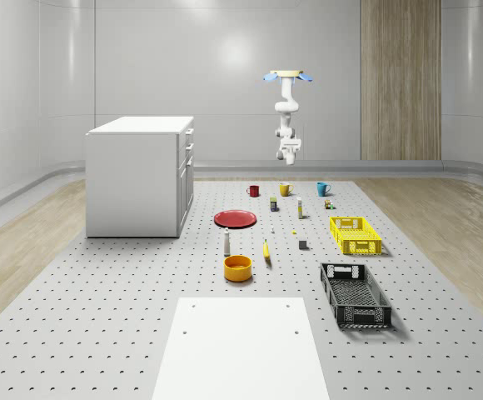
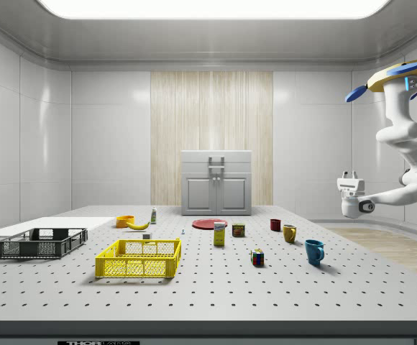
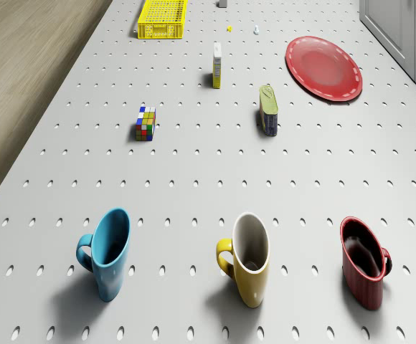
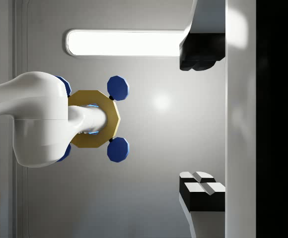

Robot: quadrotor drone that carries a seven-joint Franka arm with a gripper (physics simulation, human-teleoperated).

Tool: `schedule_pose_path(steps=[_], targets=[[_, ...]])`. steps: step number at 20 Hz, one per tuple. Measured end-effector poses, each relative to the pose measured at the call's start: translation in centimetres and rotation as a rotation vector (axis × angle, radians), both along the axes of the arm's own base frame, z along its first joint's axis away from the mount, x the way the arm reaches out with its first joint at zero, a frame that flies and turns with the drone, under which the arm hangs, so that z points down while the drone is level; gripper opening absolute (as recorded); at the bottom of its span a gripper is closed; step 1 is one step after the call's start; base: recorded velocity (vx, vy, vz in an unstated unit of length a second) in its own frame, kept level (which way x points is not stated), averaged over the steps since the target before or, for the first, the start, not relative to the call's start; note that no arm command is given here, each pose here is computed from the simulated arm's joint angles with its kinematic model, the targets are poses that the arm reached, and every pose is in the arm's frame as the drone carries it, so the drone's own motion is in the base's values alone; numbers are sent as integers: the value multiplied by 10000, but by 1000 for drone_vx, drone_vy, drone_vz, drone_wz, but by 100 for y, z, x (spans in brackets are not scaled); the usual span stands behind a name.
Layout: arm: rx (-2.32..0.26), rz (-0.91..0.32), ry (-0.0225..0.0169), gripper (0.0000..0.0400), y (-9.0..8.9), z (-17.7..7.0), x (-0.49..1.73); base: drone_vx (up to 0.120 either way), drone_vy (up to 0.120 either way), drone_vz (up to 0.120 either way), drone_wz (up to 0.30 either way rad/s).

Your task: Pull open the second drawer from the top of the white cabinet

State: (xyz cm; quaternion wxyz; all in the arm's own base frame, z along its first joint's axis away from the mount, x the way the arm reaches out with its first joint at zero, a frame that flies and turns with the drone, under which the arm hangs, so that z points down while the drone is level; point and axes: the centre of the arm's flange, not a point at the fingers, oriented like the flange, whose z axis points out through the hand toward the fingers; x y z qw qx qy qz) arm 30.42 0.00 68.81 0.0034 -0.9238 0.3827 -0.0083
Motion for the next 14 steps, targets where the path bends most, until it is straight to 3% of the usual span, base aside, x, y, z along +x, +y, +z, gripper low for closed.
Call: schedule_pose_path(steps=[14], targets=[[-12, 0, -107, 300, 1, 32, -7, 0, 0, 0, 0]])
